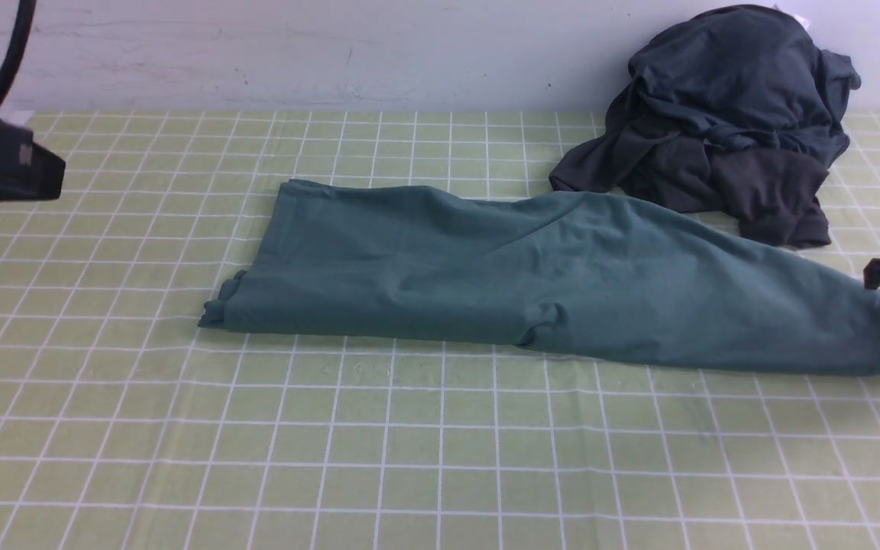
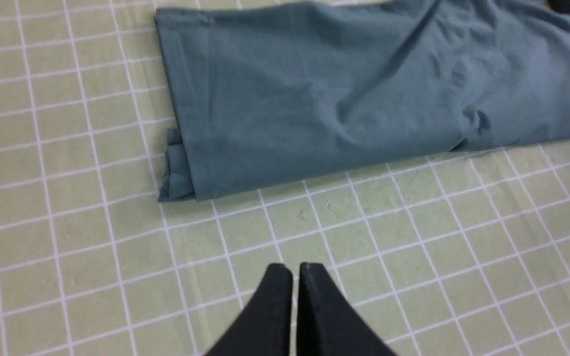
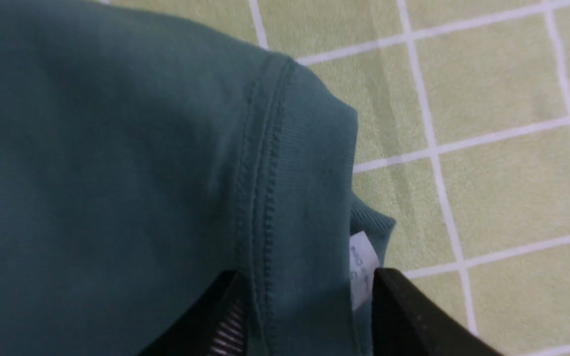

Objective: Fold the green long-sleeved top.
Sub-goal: Use the right arm to clamp the right edge of the fabric, then use the right arm to drag the right edge of the fabric to the left and folds it over the left edge

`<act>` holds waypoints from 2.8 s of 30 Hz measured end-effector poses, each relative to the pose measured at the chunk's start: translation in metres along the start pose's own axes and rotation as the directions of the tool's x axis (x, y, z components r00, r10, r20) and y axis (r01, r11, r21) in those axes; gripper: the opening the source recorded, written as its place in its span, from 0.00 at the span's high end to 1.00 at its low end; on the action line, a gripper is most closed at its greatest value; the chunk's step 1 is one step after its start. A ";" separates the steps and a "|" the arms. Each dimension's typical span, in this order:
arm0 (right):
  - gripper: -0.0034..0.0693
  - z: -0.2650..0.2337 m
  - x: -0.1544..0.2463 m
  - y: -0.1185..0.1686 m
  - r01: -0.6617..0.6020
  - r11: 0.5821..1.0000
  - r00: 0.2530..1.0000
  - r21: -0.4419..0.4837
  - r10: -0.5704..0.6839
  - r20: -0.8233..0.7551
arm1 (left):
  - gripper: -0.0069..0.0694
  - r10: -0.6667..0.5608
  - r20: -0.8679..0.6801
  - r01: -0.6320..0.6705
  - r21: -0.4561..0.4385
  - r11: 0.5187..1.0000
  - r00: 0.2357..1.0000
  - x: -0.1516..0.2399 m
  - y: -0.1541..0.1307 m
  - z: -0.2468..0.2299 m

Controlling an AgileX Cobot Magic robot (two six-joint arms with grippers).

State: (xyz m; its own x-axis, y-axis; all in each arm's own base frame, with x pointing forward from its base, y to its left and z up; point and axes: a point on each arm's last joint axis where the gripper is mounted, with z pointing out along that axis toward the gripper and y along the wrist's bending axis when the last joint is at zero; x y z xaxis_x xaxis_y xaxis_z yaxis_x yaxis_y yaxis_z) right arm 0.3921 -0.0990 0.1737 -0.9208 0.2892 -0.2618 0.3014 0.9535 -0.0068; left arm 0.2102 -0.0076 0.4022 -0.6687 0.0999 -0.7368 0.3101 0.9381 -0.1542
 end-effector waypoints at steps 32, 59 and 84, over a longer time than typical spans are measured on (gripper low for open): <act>0.89 -0.159 -0.061 0.022 0.227 0.974 0.935 0.002 -0.219 0.280 | 0.91 -0.112 -0.131 0.103 -0.071 0.992 0.985 0.069 -0.004 0.012; 0.67 -0.076 0.082 0.426 0.737 0.567 0.664 -0.368 -0.505 0.551 | 0.91 -0.220 -0.155 0.215 -0.053 0.975 0.963 0.130 0.004 0.063; 0.97 -0.035 0.104 0.453 0.699 0.568 0.715 -0.435 -0.535 0.451 | 0.91 -0.083 0.006 0.082 0.005 0.997 0.997 0.122 -0.011 0.039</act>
State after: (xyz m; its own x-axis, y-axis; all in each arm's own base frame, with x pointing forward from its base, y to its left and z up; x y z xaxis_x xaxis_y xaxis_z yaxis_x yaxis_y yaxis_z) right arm 0.4245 0.3660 0.1769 -0.7077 -0.3419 -0.6183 -0.5804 0.7804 0.2328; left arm 0.1512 -0.0191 0.2881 -0.6878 0.0201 -0.7256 0.2570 0.9416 -0.2175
